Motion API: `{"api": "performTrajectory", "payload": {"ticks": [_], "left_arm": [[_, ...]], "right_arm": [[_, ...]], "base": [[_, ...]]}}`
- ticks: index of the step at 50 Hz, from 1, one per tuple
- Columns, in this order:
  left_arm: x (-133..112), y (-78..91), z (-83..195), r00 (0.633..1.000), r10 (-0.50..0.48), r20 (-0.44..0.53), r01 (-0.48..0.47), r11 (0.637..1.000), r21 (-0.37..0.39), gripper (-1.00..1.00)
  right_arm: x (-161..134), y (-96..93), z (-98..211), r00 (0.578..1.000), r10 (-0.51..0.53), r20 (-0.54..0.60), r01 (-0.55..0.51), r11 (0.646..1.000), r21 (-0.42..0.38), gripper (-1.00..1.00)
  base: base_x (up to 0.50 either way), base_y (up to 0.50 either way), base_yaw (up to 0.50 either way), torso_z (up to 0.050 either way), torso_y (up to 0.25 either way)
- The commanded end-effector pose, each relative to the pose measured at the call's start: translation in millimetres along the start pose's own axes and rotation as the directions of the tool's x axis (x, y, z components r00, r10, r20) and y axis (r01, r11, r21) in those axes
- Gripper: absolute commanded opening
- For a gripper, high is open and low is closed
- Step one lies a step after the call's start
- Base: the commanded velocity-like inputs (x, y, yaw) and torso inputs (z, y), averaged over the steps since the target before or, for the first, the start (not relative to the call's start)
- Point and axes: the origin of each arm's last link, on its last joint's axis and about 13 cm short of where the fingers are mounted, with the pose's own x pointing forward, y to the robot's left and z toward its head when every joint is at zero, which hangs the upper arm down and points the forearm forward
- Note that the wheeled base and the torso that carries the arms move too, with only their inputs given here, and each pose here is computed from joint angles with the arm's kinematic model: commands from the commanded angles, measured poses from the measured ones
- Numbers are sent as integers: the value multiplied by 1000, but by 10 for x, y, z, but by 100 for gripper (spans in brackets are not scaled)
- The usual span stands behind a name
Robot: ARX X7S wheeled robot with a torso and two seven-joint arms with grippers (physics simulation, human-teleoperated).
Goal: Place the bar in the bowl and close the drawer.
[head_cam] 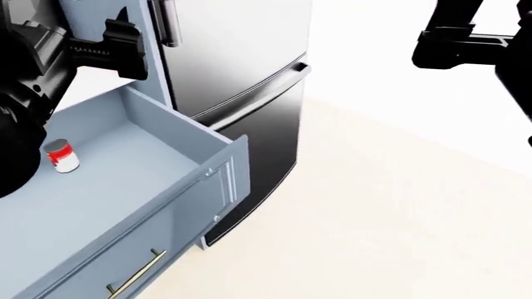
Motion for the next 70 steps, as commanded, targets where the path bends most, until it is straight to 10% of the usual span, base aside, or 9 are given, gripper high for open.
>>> {"api": "performTrajectory", "payload": {"ticks": [1, 33, 70], "left_arm": [[-5, -2, 14, 1000, 0, 2, 0, 1000, 1, 100], [-14, -5, 8, 1000, -11, 1, 11, 1000, -3, 100], [-42, -35, 19, 998, -53, -14, 53, 999, 4, 100]], "right_arm": [[-1, 12, -5, 1000, 10, 0, -10, 1000, 3, 100], [-81, 67, 24, 997, 68, 47, -70, 996, 52, 100], [-83, 93, 104, 993, 85, 76, -89, 995, 52, 100]], "base": [[-48, 62, -500, 0, 0], [-22, 248, -116, 0, 0], [392, 312, 0, 0, 0]]}}
